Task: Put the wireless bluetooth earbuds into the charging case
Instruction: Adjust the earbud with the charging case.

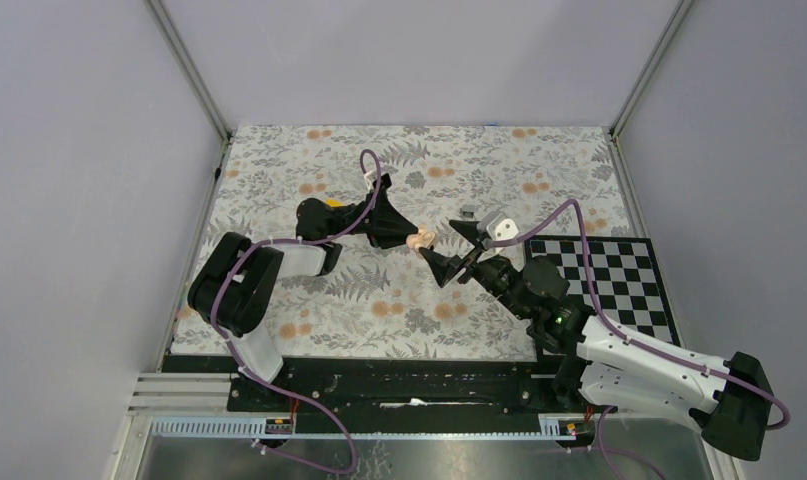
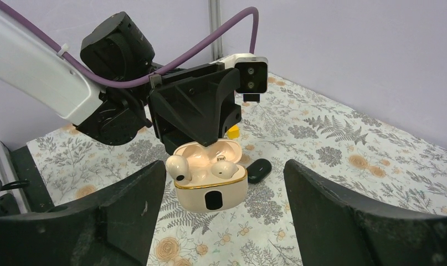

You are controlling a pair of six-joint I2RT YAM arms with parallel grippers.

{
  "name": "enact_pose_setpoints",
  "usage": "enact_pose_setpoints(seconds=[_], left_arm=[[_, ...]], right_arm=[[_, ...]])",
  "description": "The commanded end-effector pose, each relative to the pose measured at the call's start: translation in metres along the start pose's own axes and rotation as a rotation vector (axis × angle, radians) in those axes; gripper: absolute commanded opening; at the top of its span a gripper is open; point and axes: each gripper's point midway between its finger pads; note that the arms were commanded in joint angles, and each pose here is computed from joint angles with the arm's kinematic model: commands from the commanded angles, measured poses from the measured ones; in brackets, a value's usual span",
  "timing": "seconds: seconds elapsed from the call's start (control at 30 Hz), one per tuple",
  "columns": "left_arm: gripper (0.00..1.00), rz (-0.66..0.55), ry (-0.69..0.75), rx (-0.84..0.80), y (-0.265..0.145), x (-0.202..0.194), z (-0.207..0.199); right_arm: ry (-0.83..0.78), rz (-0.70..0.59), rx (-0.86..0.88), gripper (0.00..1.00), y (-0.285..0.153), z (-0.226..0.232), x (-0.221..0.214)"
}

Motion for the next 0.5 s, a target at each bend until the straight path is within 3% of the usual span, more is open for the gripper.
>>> enact_pose_setpoints(seconds=[0.0,0.47], left_arm=[[0.0,0.022,-0.092,-0.031,-0.0004,-0.0111,-0.0252],[0.0,0.032,-0.086,-0.027,-0.0014,-0.0133,-0.025]], right_arm=[[-0.016,-0.046,-0.01,0.85,0.0042,-0.0048,0.0182],[-0.02,-0.036,-0.076,0.85,0.0074,-0.0148,0.0114]])
Point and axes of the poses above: each gripper's point midway between its finger pads, its own y axis out along the fingers, its own z axis along the line the jaws close on, x = y × z, and after that the axes turned 12 degrees about -y, right-handed
